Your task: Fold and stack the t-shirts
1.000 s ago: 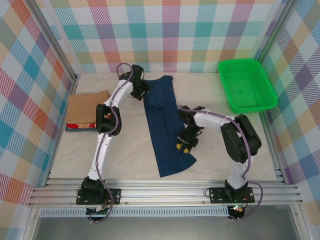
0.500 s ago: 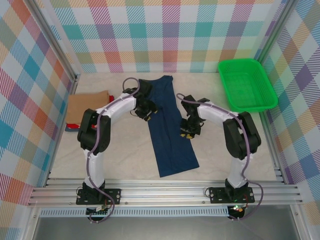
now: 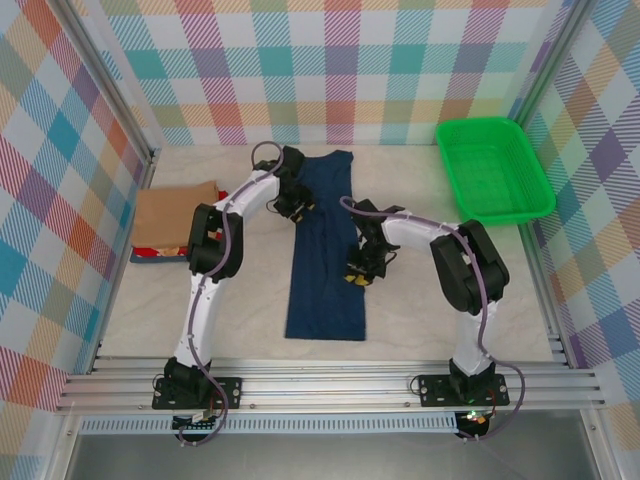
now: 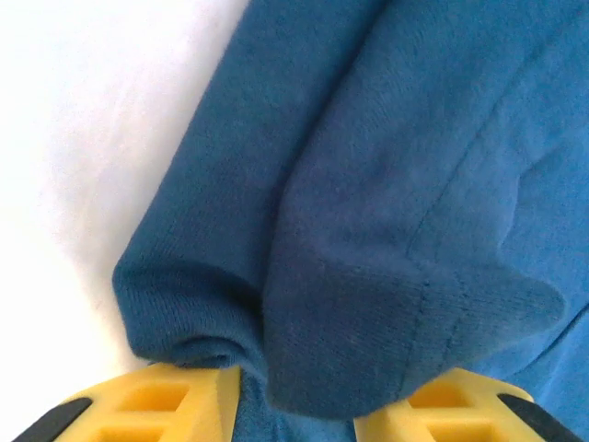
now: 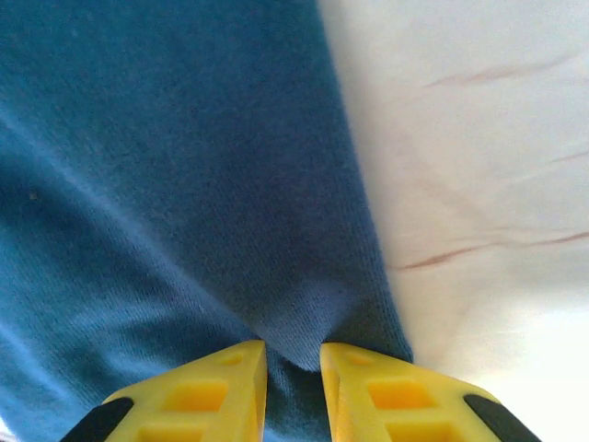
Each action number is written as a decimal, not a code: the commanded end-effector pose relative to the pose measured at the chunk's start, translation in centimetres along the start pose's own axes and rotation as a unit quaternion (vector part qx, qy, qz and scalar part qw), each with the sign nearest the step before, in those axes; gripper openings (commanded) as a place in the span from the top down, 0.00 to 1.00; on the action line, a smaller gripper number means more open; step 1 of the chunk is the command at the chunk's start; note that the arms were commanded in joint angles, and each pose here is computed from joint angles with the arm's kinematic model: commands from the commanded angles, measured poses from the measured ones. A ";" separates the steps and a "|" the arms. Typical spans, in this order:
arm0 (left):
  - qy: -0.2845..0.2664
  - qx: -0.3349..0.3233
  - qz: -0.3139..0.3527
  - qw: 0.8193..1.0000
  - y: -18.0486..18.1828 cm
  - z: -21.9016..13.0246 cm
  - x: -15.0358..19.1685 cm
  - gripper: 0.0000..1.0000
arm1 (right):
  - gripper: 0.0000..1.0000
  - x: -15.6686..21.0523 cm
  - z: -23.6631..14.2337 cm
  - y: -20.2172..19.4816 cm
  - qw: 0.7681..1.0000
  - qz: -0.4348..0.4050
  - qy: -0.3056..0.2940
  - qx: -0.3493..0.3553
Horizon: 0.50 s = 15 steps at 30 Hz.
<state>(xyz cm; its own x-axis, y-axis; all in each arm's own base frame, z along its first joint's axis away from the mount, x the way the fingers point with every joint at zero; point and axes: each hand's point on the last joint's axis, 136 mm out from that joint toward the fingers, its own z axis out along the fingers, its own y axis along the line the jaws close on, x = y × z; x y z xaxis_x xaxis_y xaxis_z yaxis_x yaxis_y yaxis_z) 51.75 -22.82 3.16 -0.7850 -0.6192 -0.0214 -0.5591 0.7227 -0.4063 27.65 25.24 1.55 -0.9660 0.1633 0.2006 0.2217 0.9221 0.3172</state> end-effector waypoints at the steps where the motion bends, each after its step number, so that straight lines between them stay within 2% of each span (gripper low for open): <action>1: 0.010 -0.041 0.027 0.999 2.2 1.3 -1.4 0.62 | 0.75 0.7 2.1 -1.5 0.998 0.042 0.025 0.037; 5: -0.001 -0.071 0.036 0.997 3.1 -2.1 -1.3 0.63 | 0.71 -0.3 -0.6 -1.3 0.998 0.024 -0.019 0.046; 7: -0.015 -0.083 0.019 0.996 4.5 -4.3 -0.5 0.58 | 0.67 -0.3 -2.2 -1.1 0.998 0.011 -0.037 0.042; 12: -0.053 -0.094 0.003 0.994 8.5 -9.4 2.0 0.45 | 0.58 1.7 -3.8 -1.6 0.999 0.003 -0.038 0.034; 15: -0.065 -0.086 0.028 0.994 9.8 -12.9 3.7 0.43 | 0.58 4.2 -3.7 -2.3 0.999 -0.001 -0.020 0.035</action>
<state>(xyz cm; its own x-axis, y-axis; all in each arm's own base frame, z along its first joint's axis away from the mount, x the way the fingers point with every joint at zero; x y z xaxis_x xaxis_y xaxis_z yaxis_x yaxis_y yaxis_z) 41.01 -15.43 6.88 -0.7883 -0.6114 -0.0692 -0.5880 0.7817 -0.2079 26.40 23.40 4.68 -0.9755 0.1838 0.1213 0.2116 0.9349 0.2850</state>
